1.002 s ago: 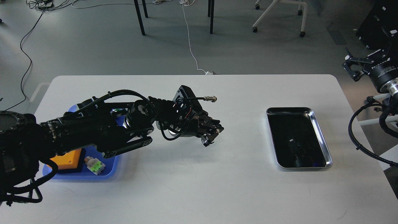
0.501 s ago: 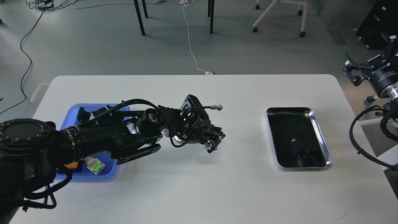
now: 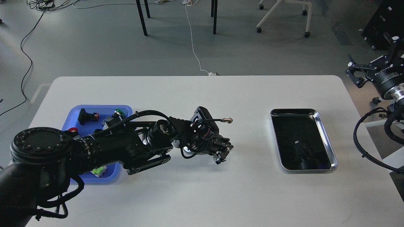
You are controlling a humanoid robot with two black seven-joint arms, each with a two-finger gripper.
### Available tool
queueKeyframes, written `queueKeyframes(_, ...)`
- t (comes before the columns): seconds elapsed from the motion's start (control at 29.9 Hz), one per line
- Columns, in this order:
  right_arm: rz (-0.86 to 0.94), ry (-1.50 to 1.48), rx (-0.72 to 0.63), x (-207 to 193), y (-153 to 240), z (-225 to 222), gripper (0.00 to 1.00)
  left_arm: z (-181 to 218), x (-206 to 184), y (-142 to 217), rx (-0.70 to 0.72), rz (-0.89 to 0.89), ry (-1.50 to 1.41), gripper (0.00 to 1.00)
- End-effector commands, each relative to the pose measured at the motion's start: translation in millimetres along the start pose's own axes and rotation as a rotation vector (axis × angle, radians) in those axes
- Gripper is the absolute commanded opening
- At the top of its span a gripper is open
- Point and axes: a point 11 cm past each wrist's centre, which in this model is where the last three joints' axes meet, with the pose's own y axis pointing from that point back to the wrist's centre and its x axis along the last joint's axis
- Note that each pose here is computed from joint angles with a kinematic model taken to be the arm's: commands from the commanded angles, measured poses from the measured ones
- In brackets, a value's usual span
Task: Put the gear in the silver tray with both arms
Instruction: 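Release the gear on the table between trays and withdraw left arm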
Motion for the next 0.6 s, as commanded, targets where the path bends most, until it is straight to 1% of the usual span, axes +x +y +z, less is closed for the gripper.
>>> queueKeyframes(0.0, 0.003, 0.000, 0.000, 1, 1, 0, 0.99, -2, -1, 0, 0.026, 0.000, 0.003, 0.32)
queueKeyframes(0.07, 0.003, 0.001, -0.001, 1, 1, 0, 0.99, -4, 0, 0, 0.037, 0.001, 0.005, 0.42)
queueKeyframes(0.1, 0.005, 0.000, -0.002, 2, 1, 1, 0.99, -3, 0, 0, 0.035, 0.003, 0.005, 0.45)
queueKeyframes(0.27, 0.004, 0.001, -0.004, 2, 2, 1, 0.99, -3, 3, 1, 0.031, 0.017, 0.018, 0.54)
queueKeyframes(0.33, 0.001, 0.013, -0.007, 1, 1, 1, 0.99, -6, 5, 4, 0.030, 0.028, 0.025, 0.60)
queueKeyframes(0.37, -0.005, 0.023, -0.010, -1, 0, 0, 0.99, -6, 9, 4, 0.028, 0.050, 0.031, 0.65)
queueKeyframes(0.4, -0.014, 0.033, -0.015, -4, -2, 0, 0.99, -8, 17, 6, 0.027, 0.097, 0.052, 0.73)
queueKeyframes(0.43, -0.020, 0.044, -0.017, -6, -3, -2, 0.99, -11, 27, 10, 0.029, 0.152, 0.080, 0.78)
queueKeyframes(0.47, -0.026, 0.059, -0.022, -9, -5, -3, 0.99, -15, 35, 14, 0.021, 0.198, 0.122, 0.80)
queueKeyframes(0.57, -0.060, 0.163, -0.050, -21, -13, -11, 0.99, -34, 33, 34, -0.009, 0.246, 0.226, 0.80)
